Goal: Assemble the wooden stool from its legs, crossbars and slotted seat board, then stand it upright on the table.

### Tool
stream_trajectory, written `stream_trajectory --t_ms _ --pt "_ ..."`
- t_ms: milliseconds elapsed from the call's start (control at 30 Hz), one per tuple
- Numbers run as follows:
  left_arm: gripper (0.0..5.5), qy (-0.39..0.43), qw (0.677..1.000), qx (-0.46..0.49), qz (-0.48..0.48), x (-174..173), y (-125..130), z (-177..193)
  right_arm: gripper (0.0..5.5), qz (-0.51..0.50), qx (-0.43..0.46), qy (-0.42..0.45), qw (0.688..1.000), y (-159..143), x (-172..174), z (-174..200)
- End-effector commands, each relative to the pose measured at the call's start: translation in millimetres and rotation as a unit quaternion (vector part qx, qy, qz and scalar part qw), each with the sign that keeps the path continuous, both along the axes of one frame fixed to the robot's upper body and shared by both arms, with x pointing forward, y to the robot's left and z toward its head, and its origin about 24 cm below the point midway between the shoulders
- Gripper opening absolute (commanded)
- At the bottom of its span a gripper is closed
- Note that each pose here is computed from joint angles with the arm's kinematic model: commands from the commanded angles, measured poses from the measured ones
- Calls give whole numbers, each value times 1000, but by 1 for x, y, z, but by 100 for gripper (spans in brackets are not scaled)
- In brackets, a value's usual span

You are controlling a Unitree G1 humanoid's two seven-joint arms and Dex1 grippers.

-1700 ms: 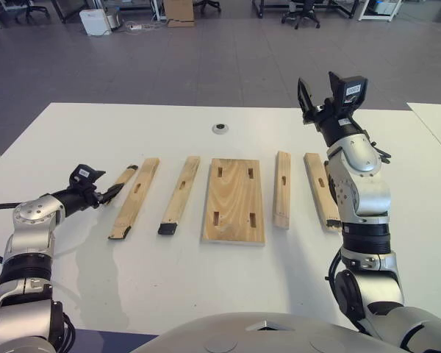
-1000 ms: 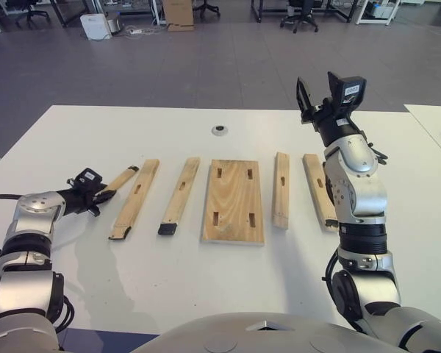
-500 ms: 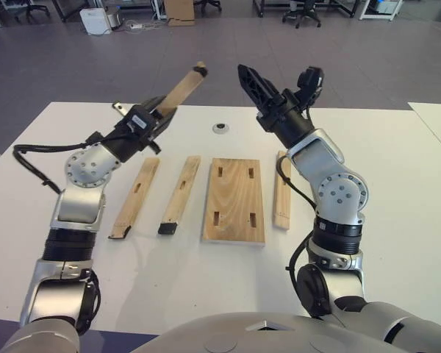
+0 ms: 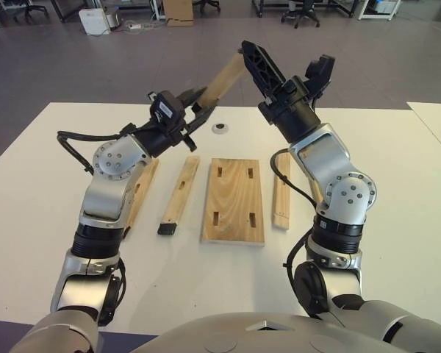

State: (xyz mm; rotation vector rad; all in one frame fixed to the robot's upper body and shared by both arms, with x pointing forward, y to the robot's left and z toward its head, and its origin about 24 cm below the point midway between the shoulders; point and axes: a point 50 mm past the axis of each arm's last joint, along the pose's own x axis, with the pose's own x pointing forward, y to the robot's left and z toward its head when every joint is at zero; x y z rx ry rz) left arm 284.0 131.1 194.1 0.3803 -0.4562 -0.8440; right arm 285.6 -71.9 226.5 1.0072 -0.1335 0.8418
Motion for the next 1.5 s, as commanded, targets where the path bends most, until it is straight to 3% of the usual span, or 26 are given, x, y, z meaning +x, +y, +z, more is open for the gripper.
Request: stream_trajectory --t_ms 33,233,500,767,800,900,1000,1067,1133,1300,1500 --pt "129 4 1000 -3 -4 -3 0 0 342 -5 1 -3 1000 2 3 7" --pt "129 7 1000 -5 8 -4 5 -3 259 -7 16 -4 1000 0 3 8" --pt "129 -3 1000 -1 21 -1 8 1 83 5 16 -9 1000 3 3 11" --pt "129 -4 999 -40 10 -4 4 7 44 -33 -49 8 998 0 12 -3" --pt "173 5 998 -57 11 -4 5 7 42 -38 -52 6 998 -1 13 -3" --pt "225 31 996 -69 53 2 17 -7 42 -78 -59 -2 995 -12 19 3" --pt "228 54 996 -42 62 -13 27 -24 42 -227 -131 4 965 -48 35 -1" --pt "228 55 992 -56 103 -22 41 -28 42 -340 -262 -11 903 -73 33 -15" --pt "228 58 985 -65 148 -29 53 -32 42 -370 -348 -9 861 -77 18 -34" --pt "228 79 970 -75 216 -40 61 -42 42 -346 -424 95 832 -65 -14 -77" --pt "228 87 967 -73 227 -41 60 -42 42 -340 -426 174 821 -70 -15 -98"
